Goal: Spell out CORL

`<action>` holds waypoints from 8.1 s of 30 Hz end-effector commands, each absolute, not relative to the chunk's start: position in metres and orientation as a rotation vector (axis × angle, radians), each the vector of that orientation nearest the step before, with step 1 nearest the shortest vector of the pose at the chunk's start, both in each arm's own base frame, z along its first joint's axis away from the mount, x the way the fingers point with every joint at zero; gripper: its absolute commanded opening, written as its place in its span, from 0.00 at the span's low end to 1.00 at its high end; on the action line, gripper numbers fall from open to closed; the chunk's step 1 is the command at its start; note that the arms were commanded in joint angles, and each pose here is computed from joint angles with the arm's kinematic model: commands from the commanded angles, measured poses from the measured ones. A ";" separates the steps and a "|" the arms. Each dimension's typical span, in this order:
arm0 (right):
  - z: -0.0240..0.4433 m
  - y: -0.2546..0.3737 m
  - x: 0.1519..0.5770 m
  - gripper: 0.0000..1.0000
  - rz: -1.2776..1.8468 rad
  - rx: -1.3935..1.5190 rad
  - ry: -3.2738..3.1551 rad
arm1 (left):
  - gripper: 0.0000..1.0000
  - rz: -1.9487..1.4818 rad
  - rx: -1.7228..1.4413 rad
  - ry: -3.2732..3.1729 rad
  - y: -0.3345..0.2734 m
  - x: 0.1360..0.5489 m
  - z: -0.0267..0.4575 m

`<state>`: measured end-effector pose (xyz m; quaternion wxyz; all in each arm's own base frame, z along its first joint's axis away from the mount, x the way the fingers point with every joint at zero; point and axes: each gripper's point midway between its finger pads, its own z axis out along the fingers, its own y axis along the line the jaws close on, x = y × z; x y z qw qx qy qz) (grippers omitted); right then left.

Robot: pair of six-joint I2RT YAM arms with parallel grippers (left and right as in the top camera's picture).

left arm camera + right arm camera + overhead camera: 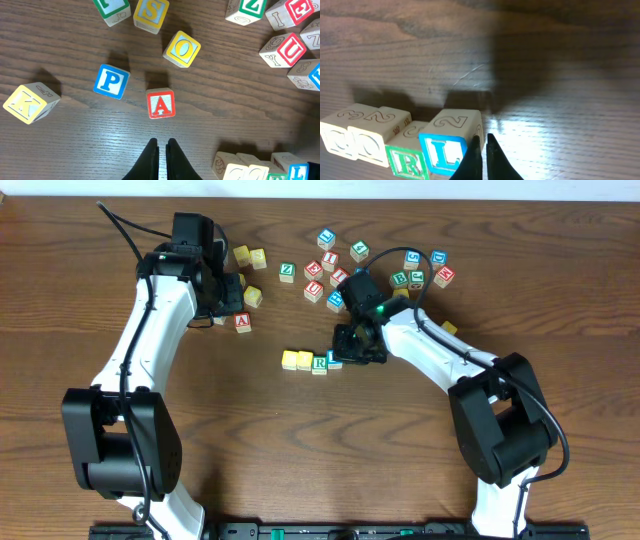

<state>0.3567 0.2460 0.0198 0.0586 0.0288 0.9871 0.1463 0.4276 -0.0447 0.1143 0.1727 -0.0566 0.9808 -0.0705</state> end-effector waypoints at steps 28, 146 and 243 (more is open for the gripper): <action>0.082 0.305 0.347 0.01 0.546 -0.274 2.866 | 0.08 -0.179 -0.341 2.575 0.010 0.434 0.205; 0.021 0.244 0.349 0.01 0.466 0.078 2.966 | 0.08 -0.546 0.149 3.062 -0.141 0.355 0.022; 0.045 0.237 0.398 0.01 0.408 0.056 2.762 | 0.08 -0.459 0.217 3.090 -0.142 0.353 0.008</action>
